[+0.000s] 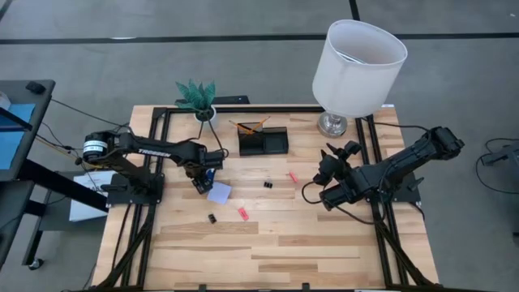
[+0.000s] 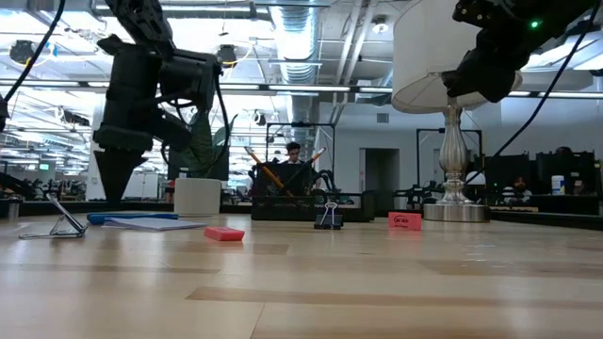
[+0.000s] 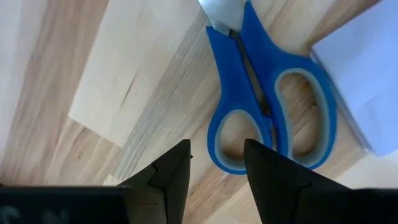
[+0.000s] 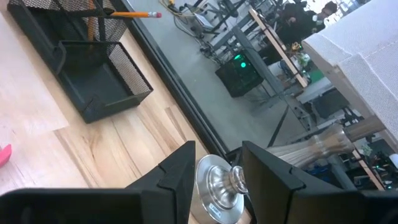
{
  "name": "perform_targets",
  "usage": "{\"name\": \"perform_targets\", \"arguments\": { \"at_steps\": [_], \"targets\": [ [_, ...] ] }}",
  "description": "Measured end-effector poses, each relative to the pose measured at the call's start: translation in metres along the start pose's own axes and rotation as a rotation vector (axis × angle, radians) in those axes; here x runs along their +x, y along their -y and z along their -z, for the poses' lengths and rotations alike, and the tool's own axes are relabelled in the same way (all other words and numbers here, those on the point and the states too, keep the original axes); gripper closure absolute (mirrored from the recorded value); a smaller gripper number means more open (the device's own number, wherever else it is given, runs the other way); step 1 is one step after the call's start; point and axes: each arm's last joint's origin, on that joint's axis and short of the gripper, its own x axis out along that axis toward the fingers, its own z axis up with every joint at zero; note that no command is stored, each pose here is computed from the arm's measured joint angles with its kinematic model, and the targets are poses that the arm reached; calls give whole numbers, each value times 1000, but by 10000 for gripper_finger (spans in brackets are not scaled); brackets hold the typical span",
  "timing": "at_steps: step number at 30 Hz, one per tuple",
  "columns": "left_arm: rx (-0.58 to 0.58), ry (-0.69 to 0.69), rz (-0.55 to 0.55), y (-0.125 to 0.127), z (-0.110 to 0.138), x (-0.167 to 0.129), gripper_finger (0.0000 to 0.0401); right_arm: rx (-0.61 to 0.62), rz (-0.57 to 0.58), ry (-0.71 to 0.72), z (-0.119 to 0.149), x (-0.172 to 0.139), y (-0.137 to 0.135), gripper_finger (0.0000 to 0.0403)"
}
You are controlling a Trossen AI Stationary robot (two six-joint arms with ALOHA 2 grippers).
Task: Pick and place office supplies into organizer
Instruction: Put the blue scissor into the desk organizer
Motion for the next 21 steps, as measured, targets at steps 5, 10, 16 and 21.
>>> {"name": "perform_targets", "arguments": {
  "at_steps": [5,10,16,21],
  "targets": [
    [-17,-25,-11,-3,9,16,258,0,0,0,0,0,0,280],
    [-35,-10,22,-3,13,25,258,0,0,0,0,0,0,280],
    [-29,-3,27,-3,12,25,263,1,0,0,0,0,0,280],
    [-28,3,30,-2,11,26,307,1,0,0,0,0,0,280]
  ]
}}
